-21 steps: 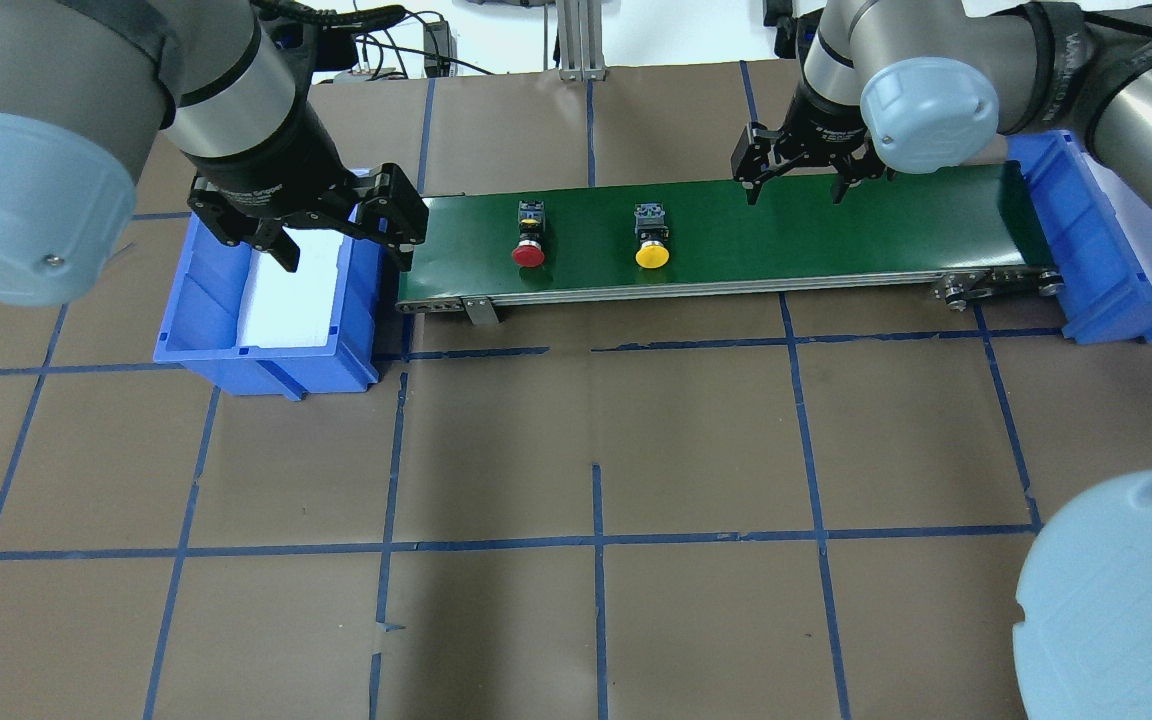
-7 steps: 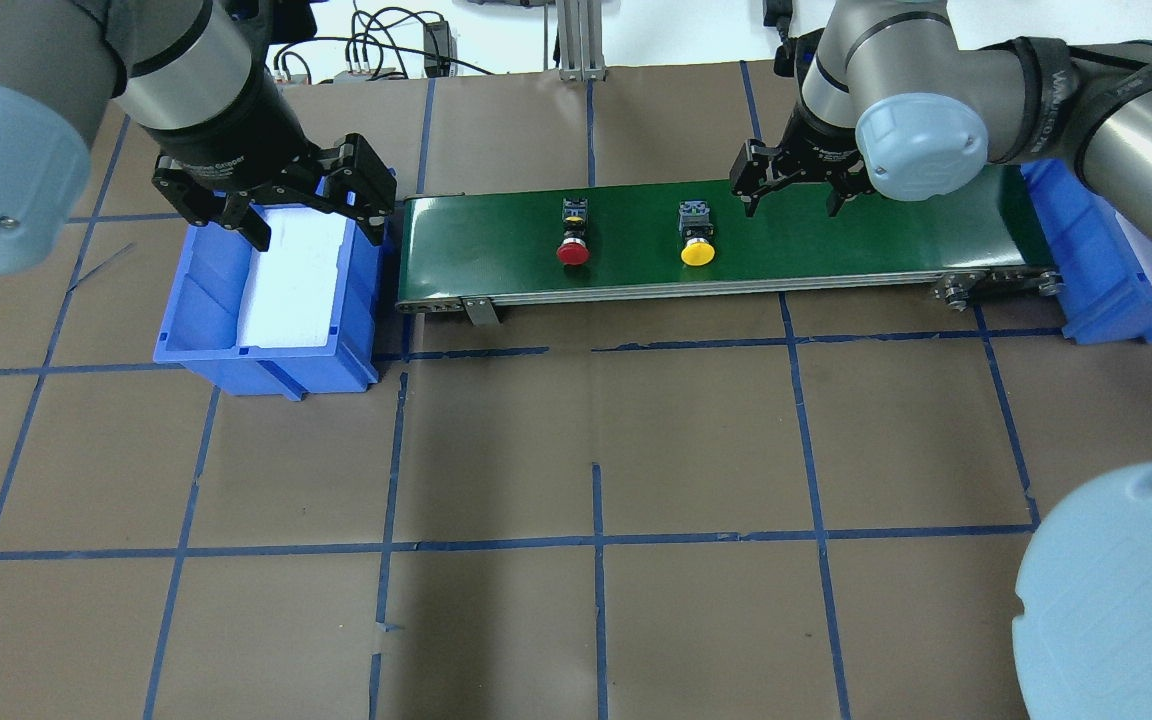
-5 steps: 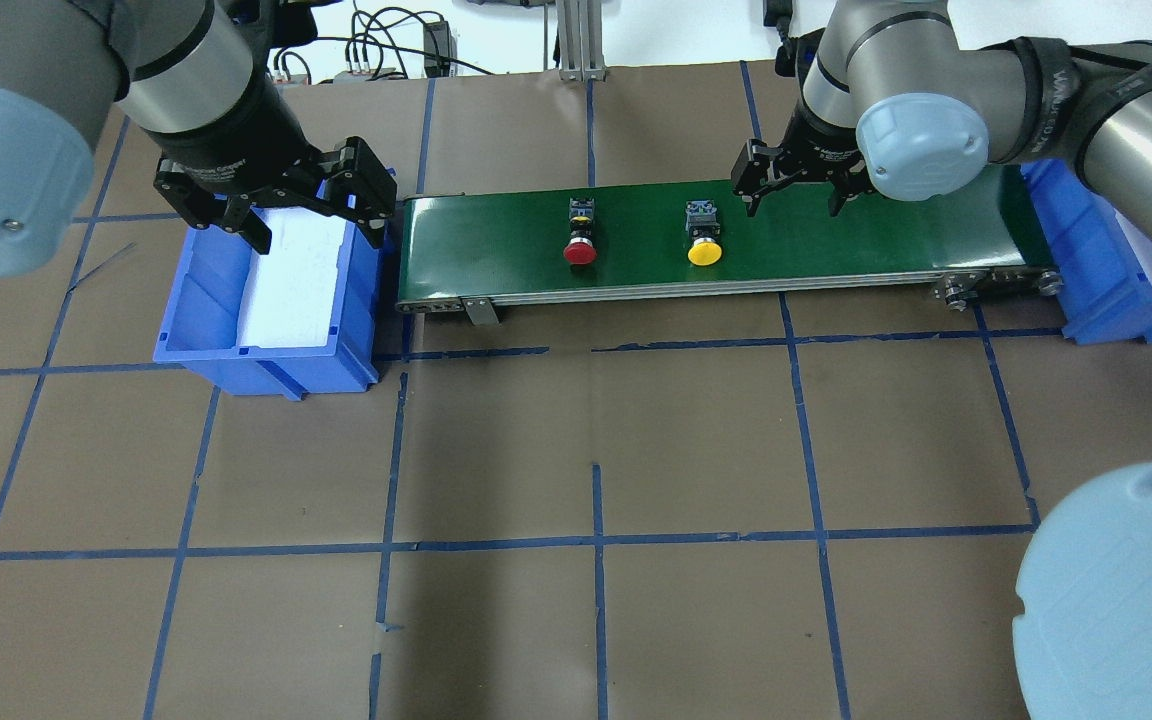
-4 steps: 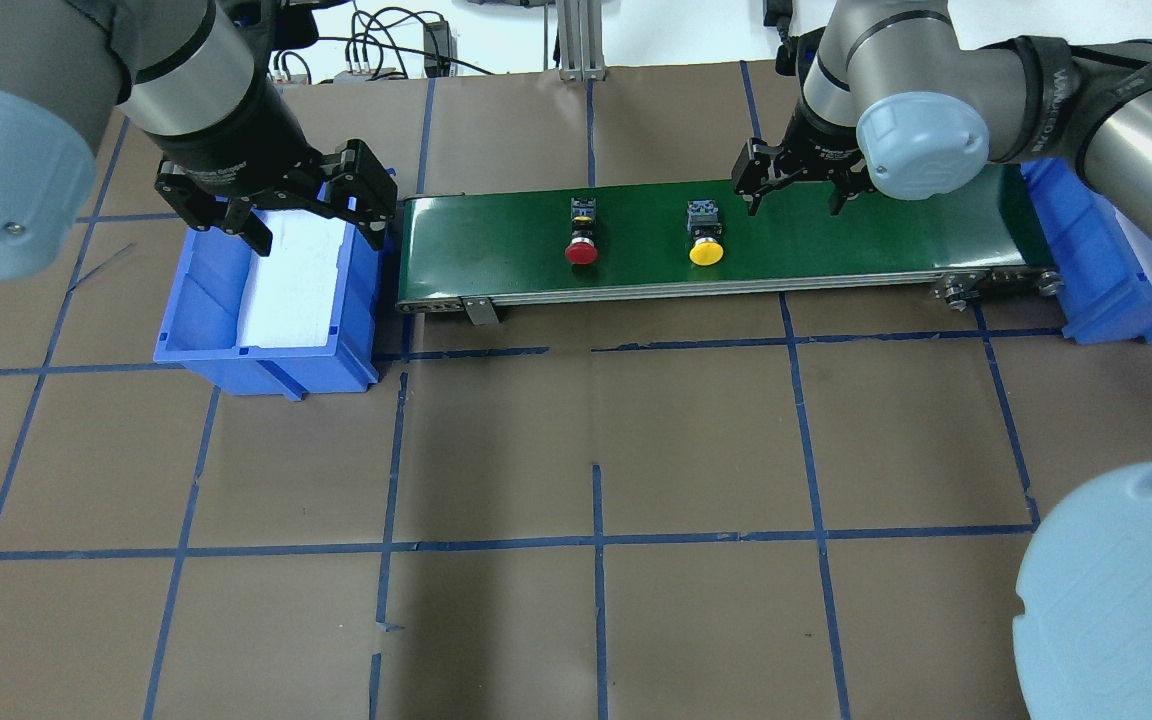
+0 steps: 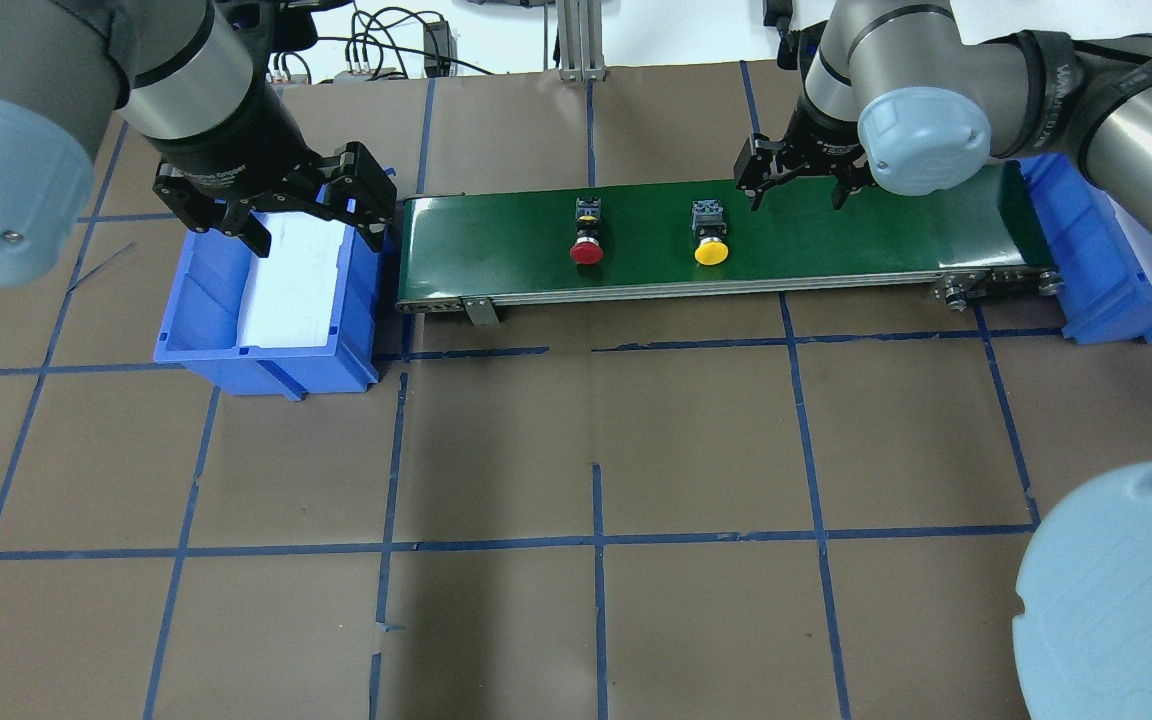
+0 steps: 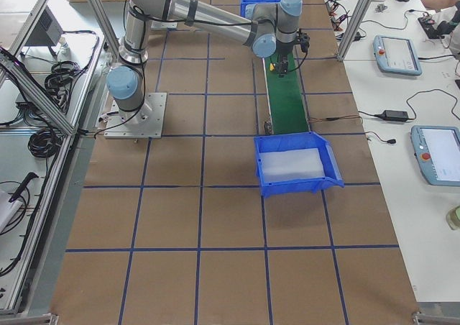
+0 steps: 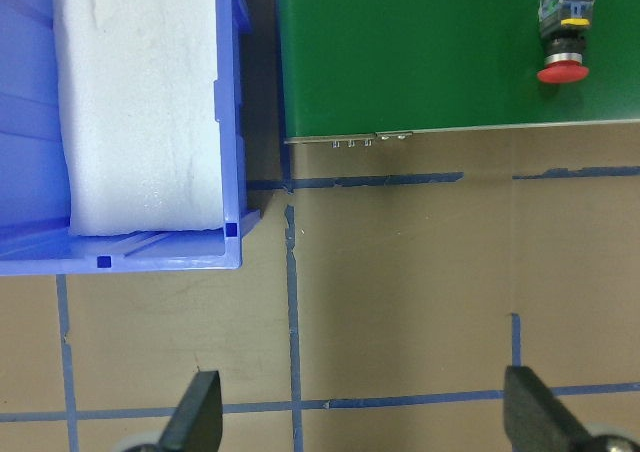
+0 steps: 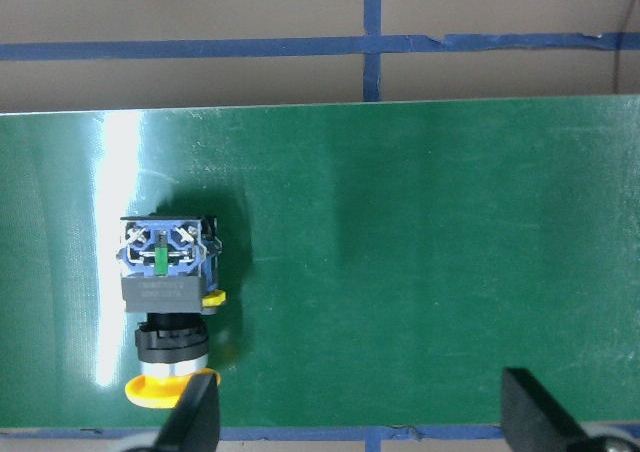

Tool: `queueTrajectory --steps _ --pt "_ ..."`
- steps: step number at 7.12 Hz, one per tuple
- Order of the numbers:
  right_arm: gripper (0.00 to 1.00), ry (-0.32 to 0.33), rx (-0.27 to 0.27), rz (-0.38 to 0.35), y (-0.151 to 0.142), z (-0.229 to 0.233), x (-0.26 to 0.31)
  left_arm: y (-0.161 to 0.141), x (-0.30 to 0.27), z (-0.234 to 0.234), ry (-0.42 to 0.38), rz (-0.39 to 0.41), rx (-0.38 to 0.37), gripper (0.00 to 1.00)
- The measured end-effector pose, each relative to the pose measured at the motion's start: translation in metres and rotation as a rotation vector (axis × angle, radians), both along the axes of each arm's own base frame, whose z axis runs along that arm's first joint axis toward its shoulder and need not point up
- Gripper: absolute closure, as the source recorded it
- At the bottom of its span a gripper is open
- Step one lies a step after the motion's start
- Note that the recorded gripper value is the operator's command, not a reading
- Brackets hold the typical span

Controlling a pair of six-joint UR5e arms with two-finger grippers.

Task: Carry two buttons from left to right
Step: 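Lower the right gripper toward the belt as the buttons ride toward it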

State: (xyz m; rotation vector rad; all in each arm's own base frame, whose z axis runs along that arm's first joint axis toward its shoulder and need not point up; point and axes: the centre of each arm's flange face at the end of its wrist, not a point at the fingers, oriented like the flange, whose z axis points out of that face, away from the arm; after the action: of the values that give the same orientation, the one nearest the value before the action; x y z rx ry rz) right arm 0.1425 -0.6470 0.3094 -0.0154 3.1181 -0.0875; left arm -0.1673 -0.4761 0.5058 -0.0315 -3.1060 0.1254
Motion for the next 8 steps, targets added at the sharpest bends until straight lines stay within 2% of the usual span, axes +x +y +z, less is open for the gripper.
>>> queueTrajectory --steps 4,8 --pt "0.0 -0.01 0.011 0.015 -0.04 -0.03 0.013 -0.001 0.0 0.003 0.002 0.002 -0.005 0.0" --pt "0.0 -0.01 0.026 0.066 -0.047 -0.052 0.054 -0.002 0.001 0.003 0.004 0.004 -0.004 0.0"
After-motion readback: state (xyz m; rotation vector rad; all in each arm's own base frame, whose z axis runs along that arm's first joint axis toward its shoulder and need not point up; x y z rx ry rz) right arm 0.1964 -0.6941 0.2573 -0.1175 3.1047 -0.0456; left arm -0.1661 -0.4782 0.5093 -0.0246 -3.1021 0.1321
